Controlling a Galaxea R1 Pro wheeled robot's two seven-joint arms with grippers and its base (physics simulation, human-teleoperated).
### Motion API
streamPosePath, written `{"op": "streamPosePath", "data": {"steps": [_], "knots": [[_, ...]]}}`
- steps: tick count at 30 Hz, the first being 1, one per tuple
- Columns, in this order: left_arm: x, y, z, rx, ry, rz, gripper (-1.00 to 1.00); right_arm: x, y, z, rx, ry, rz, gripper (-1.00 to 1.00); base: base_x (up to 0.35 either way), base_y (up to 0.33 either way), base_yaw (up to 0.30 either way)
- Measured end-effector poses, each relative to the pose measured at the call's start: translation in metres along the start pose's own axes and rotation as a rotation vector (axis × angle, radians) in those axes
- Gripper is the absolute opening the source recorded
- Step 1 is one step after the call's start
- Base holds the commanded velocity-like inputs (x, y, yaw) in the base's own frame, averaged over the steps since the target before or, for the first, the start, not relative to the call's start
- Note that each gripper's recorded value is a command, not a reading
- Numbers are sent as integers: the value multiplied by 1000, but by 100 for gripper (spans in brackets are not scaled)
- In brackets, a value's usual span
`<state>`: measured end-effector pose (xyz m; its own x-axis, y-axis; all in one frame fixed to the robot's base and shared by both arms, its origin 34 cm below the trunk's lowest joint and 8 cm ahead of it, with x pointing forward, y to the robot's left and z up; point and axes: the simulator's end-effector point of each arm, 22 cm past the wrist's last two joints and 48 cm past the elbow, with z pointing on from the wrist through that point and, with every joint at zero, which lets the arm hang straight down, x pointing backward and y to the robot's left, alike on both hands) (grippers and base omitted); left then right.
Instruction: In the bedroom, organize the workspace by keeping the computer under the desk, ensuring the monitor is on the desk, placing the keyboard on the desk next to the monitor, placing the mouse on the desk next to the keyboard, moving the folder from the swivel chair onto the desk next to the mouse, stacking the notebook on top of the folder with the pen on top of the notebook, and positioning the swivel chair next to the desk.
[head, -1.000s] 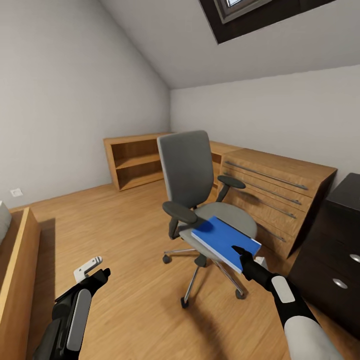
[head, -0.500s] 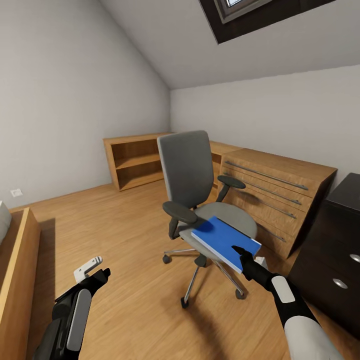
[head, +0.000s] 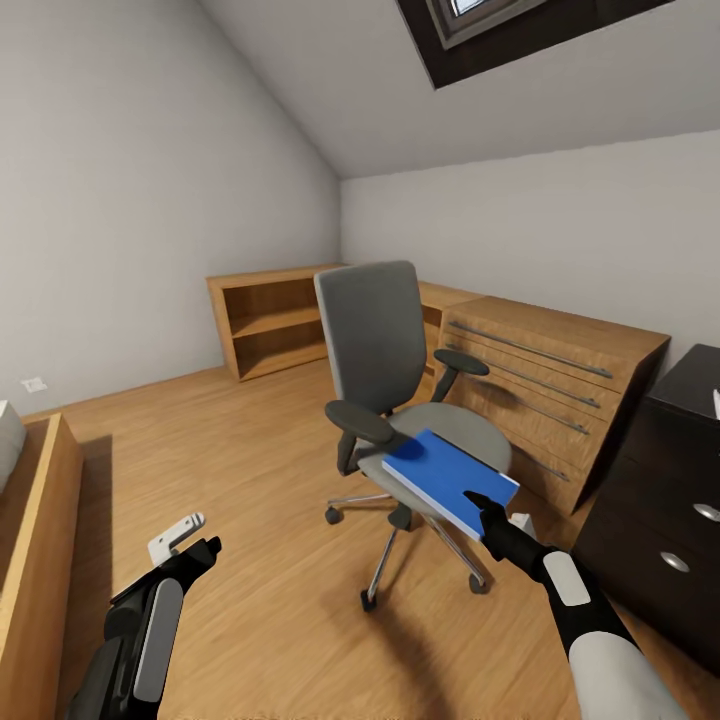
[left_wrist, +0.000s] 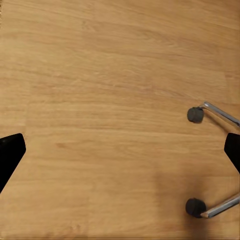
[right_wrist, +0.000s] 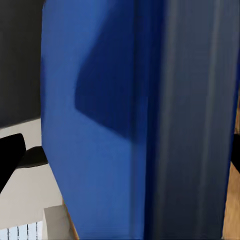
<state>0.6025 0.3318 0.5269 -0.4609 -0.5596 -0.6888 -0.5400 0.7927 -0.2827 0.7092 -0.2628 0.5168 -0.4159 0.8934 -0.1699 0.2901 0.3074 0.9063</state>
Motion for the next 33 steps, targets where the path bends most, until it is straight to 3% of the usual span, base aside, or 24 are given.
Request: {"op": "streamPosePath", "data": {"steps": [18,19,28,33], "knots": [[1,0,0,0,1,0,100,0,0,0,0,0,0,100,-5,-1,0],[1,0,0,0,1,0,100,0,0,0,-1,0,0,-100,0,0,0],[1,0,0,0,1,0,100,0,1,0,-3,-1,2,-100,0,0,0],[-8,-4,-5,-1,2,0,100,-4,12,-2,-4,-2,0,-100,0,0,0]]}}
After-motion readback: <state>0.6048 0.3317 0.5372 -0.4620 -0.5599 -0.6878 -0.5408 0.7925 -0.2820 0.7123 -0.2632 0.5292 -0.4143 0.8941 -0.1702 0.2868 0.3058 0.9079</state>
